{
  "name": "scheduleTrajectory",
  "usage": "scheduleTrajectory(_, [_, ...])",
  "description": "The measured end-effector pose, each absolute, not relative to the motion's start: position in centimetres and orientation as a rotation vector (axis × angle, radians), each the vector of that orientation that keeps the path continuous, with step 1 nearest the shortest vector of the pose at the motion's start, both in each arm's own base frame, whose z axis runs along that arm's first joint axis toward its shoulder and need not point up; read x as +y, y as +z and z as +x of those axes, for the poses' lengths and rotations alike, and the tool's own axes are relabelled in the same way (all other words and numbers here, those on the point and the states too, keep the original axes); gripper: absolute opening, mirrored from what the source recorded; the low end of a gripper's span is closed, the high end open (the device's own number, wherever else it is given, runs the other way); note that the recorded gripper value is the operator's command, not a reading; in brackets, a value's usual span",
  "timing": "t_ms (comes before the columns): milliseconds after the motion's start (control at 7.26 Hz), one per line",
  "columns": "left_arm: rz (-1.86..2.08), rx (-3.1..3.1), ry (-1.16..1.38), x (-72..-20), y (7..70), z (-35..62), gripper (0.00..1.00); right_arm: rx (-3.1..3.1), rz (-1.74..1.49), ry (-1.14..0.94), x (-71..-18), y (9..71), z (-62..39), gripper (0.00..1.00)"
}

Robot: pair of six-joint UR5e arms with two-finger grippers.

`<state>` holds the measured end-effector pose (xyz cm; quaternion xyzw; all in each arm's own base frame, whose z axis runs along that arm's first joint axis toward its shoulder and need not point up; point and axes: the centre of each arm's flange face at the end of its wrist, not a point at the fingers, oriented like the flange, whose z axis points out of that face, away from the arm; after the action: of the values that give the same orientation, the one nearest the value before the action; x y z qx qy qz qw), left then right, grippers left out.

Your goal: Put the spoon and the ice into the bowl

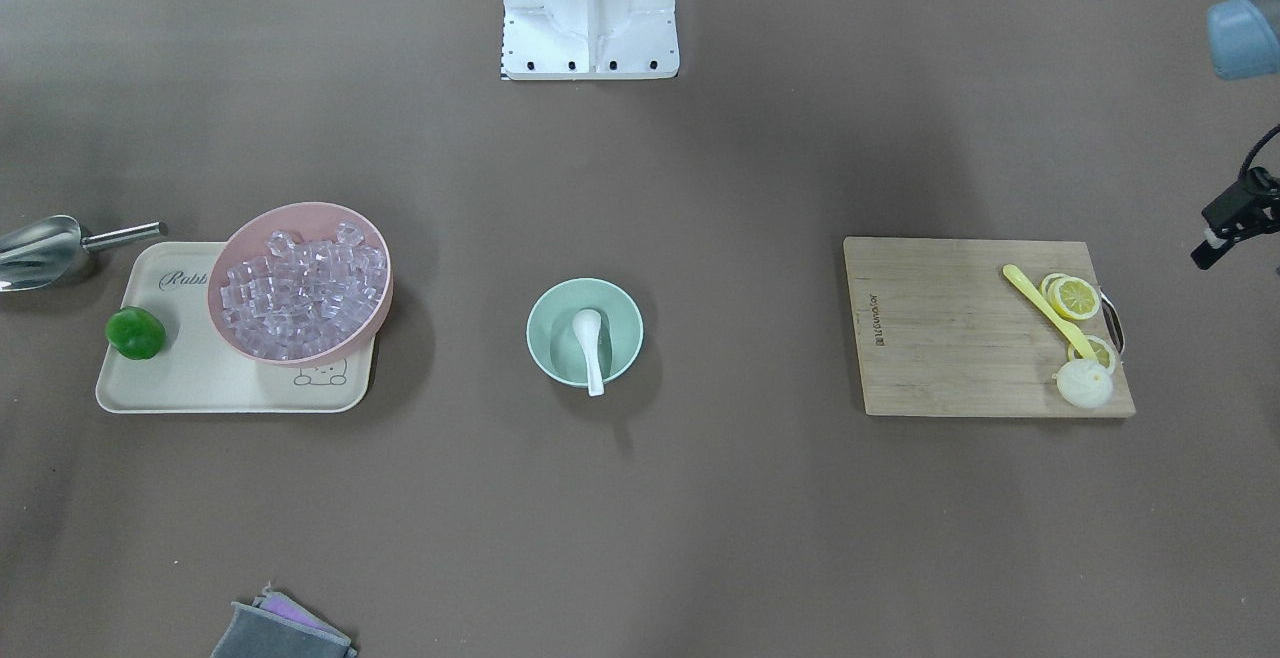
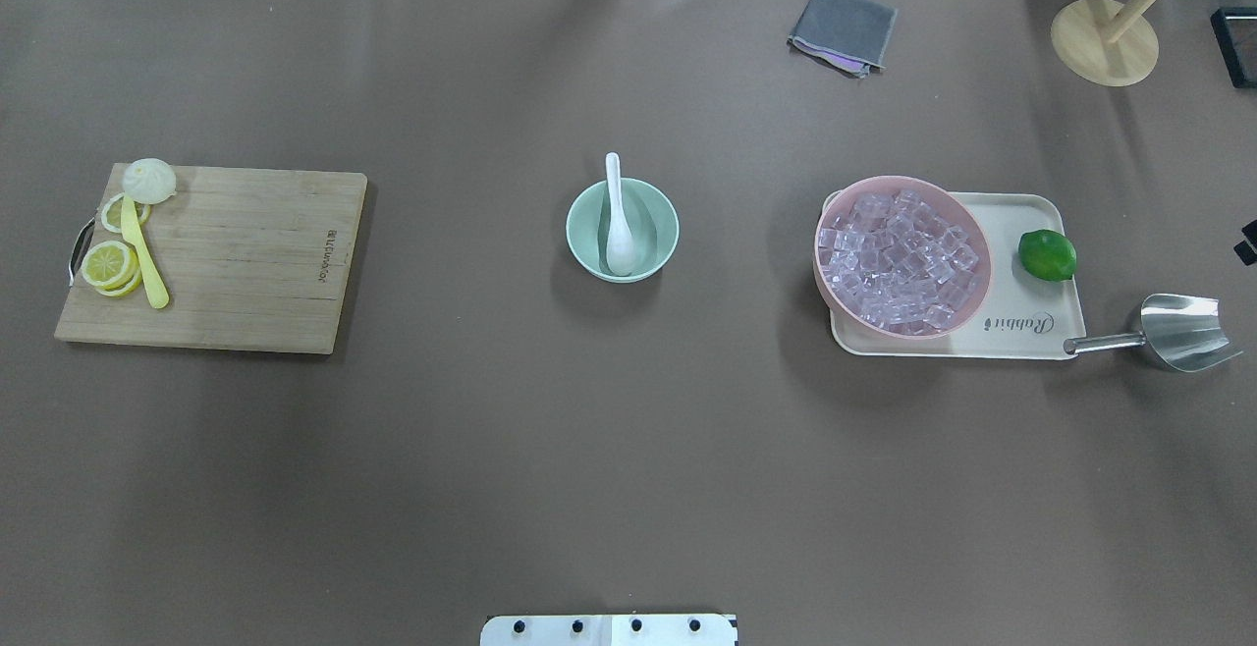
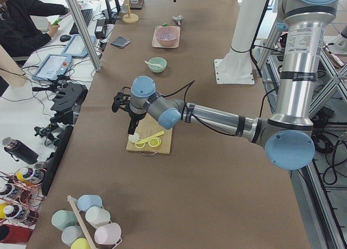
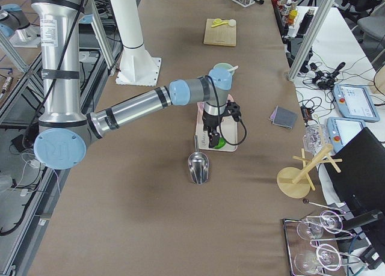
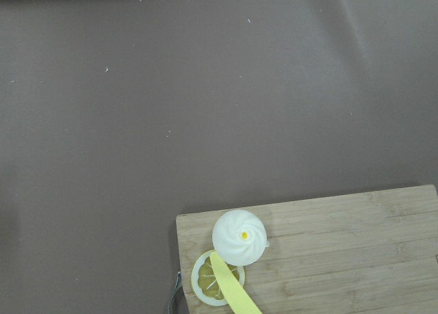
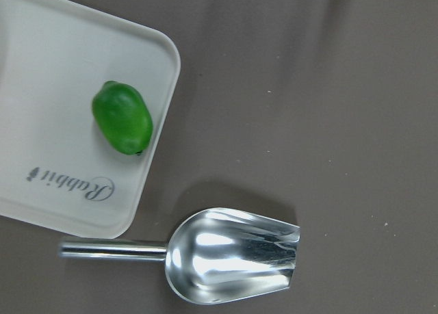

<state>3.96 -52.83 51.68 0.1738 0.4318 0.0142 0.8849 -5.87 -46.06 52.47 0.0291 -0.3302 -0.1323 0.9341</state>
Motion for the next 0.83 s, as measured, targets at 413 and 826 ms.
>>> scheduleTrajectory(413, [0.358, 0.836, 0.094, -50.6, 56.2, -0.3, 0.98, -0.677, 0.024, -0.182, -48.0, 59.9, -2.9, 1.00])
scheduleTrajectory(826, [0.307, 0.819, 0.056, -47.9, 59.5, -2.2, 0.98, -0.788, -0.040, -0.080, -45.1, 64.1, 0.9, 1.00])
